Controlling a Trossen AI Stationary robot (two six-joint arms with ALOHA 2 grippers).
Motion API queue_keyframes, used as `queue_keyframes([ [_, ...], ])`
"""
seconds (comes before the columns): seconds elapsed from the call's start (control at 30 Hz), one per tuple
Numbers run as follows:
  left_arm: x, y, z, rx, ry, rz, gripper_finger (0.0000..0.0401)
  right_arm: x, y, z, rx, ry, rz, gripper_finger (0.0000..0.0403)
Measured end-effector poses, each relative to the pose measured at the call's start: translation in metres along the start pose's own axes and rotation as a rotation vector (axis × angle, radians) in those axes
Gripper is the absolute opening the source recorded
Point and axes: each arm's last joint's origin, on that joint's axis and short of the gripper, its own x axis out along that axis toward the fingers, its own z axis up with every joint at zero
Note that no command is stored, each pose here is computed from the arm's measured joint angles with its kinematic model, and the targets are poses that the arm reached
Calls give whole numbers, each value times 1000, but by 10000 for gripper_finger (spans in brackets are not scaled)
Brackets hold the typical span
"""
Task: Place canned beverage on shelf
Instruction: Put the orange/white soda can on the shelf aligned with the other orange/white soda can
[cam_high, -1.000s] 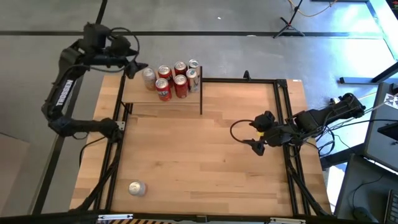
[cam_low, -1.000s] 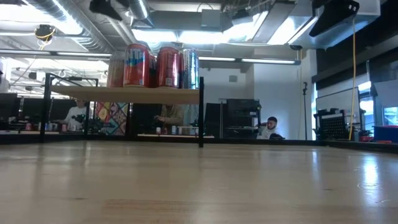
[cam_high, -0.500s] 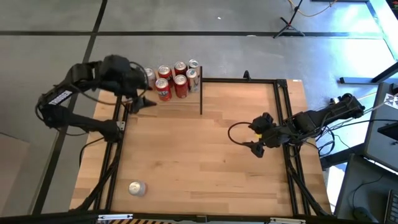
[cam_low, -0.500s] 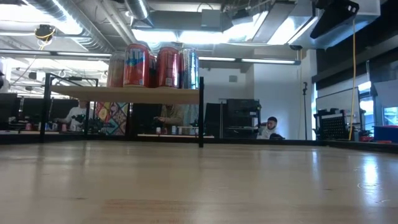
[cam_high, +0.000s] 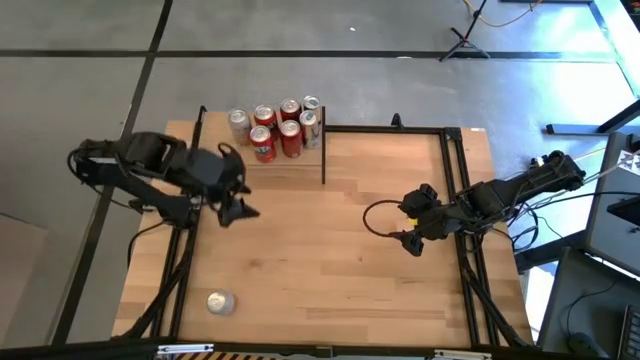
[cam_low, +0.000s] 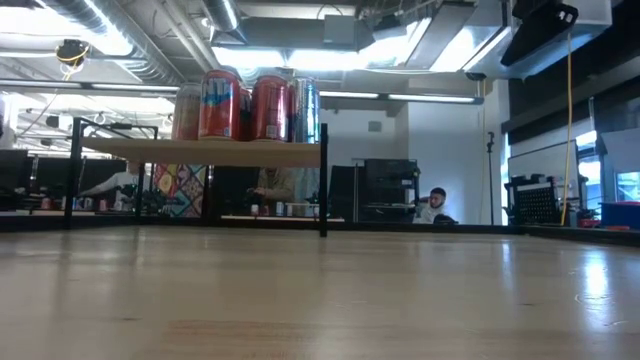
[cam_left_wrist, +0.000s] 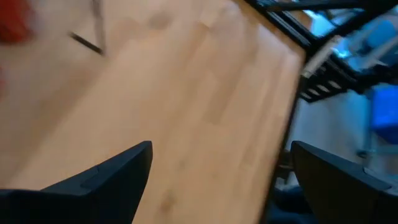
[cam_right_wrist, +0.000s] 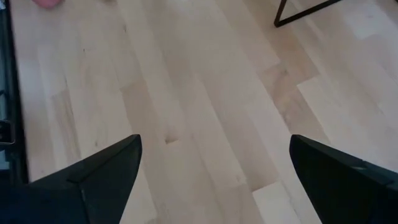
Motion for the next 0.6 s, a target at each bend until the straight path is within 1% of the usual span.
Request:
queue_keyframes([
  [0.07, 4, -12, -6, -21, 23, -41, 369, 2, 1, 0, -2, -5, -11, 395],
  [0.17, 9, -27, -18, -53, 54, -49, 369, 4, 2, 1, -2, -5, -15, 395],
  [0.3, 16, -43, -33, -89, 81, -34, 369, 8, 5, 2, 1, -11, -9, 395],
  [0.4, 20, -53, -43, -127, 97, -29, 369, 9, 8, 3, 3, -5, 18, 395],
  [0.6, 32, -73, -68, -216, 179, 9, 369, 11, 8, 3, -41, 2, 12, 395],
])
